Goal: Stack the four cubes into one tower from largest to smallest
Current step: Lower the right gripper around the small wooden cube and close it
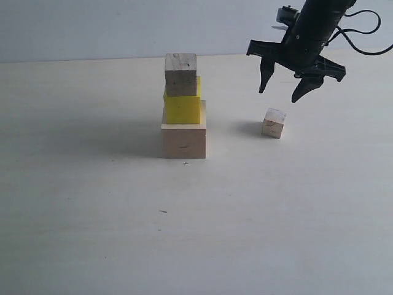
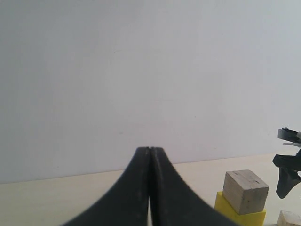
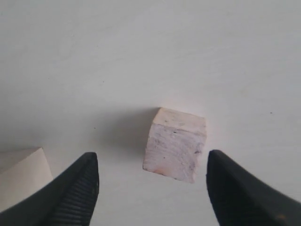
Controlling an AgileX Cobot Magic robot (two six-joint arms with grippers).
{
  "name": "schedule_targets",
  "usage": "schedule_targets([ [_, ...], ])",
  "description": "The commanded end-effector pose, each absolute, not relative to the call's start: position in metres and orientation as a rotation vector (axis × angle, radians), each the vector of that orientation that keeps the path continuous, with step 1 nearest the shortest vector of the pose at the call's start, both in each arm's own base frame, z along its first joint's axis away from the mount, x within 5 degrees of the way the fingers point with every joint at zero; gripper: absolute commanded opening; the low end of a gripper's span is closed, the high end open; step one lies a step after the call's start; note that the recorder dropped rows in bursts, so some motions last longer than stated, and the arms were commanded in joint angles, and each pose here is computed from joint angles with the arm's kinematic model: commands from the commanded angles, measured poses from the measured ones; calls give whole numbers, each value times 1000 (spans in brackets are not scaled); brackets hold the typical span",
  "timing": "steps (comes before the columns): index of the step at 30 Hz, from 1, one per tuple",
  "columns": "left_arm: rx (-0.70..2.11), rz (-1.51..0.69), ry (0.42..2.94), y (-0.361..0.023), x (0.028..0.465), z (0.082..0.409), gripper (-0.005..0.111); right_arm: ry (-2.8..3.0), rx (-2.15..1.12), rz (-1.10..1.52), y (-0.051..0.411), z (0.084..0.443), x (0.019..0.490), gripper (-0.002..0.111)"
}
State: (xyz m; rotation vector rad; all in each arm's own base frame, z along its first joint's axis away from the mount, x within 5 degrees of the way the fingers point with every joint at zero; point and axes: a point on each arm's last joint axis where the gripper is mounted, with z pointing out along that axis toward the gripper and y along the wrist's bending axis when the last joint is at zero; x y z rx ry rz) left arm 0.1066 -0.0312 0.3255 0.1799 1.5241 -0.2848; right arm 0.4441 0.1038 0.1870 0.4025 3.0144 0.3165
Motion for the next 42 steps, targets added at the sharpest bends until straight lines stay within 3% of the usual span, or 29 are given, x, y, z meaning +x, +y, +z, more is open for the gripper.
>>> schedule_targets([
  [1,182,-303,1523,-32,106,326,0,3010,412,274,108,186,443,63],
  [6,182,-303,1523,-32,106,326,0,2978,387,111,121,185,440,63],
  [42,184,-305,1522,-33,106,326,0,3058,411,71,123,145,443,63],
])
